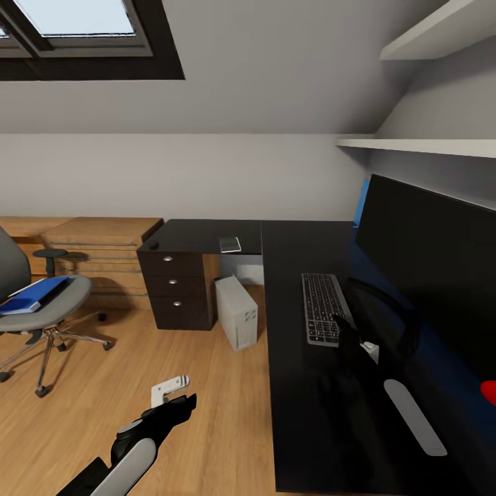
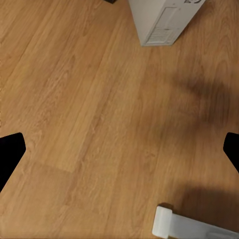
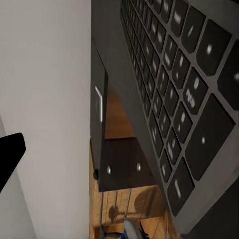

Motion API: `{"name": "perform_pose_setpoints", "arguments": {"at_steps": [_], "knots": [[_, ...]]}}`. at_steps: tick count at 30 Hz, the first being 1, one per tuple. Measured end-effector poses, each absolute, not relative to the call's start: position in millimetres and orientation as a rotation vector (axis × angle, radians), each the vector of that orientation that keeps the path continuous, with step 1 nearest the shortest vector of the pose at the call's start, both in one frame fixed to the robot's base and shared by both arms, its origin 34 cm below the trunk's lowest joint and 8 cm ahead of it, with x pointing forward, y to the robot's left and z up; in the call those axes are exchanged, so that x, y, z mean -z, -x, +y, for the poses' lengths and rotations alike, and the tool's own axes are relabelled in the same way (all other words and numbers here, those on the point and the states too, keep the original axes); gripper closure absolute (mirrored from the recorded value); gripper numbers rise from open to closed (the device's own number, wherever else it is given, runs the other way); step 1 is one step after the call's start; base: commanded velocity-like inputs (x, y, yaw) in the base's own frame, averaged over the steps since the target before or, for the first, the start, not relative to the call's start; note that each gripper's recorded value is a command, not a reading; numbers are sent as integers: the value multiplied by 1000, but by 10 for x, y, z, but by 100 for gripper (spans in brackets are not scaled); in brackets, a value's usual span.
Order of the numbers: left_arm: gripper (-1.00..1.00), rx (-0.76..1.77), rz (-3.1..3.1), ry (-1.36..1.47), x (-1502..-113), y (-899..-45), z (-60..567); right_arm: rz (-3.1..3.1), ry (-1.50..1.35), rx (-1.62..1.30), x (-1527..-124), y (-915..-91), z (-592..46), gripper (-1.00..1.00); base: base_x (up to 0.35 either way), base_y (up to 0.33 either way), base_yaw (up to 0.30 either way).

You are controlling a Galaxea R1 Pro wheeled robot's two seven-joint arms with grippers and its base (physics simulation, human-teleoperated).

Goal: In the bedroom, organize the workspace by keeping the computer under the desk, ensuring the monitor is on the desk, placing the keyboard on the desk next to the monitor, placing the mouse on the desk next to the keyboard, moving the folder from the swivel chair onto the desk next to the mouse, stacking the notebook on top of the folder with the pen on top of the notebook, and positioning the swivel chair next to the desk.

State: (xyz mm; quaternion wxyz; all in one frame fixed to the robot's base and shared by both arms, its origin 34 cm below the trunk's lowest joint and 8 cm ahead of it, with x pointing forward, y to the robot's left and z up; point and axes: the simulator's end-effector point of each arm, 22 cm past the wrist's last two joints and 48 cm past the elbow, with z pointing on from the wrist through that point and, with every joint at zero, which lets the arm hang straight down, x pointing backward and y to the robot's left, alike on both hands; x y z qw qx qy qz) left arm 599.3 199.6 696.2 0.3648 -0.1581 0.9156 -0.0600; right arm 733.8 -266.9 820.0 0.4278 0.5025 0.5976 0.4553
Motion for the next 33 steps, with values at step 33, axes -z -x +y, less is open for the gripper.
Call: {"name": "perform_pose_setpoints", "arguments": {"at_steps": [33], "knots": [[-100,154,2356,407,-6956,-5995,1998,1494,-1254,-1138,-8195,-7340,-2662,-100,-142,-26,0]]}}
